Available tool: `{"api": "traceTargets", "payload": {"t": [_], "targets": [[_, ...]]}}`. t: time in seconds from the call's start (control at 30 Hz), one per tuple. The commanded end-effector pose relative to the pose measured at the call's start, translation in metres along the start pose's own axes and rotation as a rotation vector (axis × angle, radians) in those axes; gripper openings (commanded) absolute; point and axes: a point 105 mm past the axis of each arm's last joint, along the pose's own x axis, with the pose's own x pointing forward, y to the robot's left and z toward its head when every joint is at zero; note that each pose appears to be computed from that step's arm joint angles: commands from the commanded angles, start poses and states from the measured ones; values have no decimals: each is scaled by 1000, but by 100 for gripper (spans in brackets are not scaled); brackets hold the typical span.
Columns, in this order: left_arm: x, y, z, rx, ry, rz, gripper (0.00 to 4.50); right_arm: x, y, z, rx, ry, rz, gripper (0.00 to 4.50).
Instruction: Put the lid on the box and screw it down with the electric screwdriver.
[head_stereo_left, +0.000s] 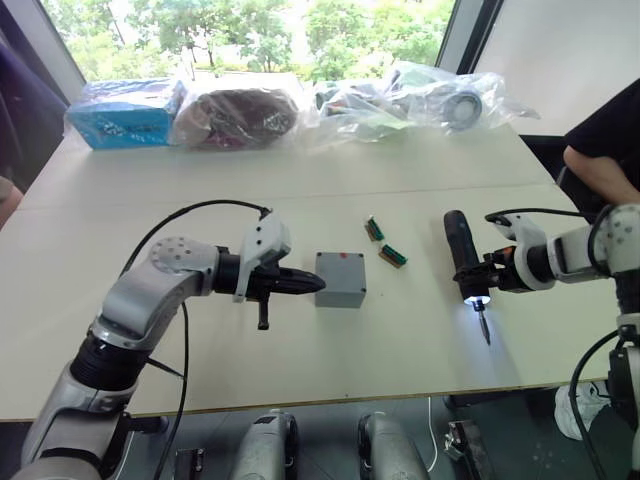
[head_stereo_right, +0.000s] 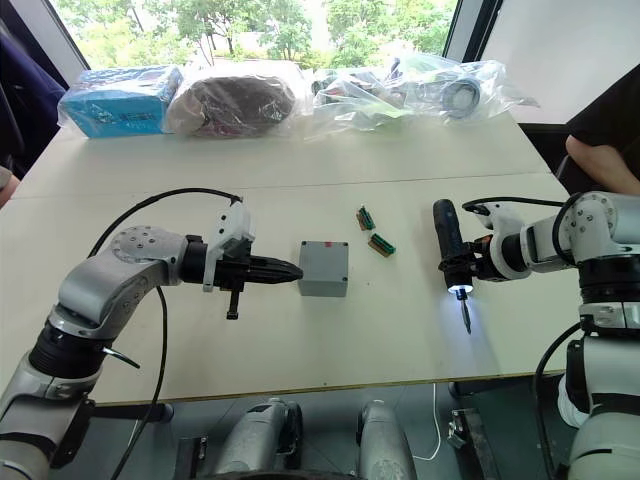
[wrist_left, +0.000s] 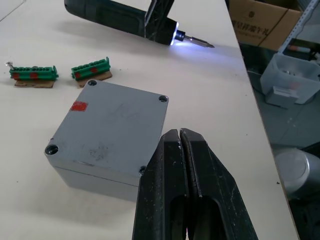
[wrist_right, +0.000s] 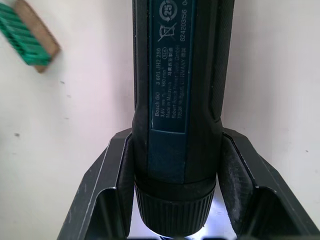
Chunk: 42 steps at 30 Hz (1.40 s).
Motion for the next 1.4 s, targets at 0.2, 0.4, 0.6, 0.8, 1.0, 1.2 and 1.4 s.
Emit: {"api": "traceTargets", "payload": {"t": [0.2,0.4,0.6,0.8,1.0,1.2,1.4], "targets": [[-13,11,7,11,-18,57,0,-19,-1,22,-68,-87,-74,406],[-28,24,10,-3,-35,115,0,-40,22,49,-171,-267,-3,406],[-43,45,9,-74,-86,218,0,-70,79,66,-482,-618,82,406],[-27,46,-18,-89,-8,231,0,-44,132,22,-585,-625,323,406],[-8,43,-38,-37,93,188,0,-12,149,-26,-759,-529,398,406],[6,43,-46,-6,115,169,0,8,146,-48,-851,-452,413,406],[22,48,-42,9,90,166,0,23,151,-61,-893,-409,436,406]]}}
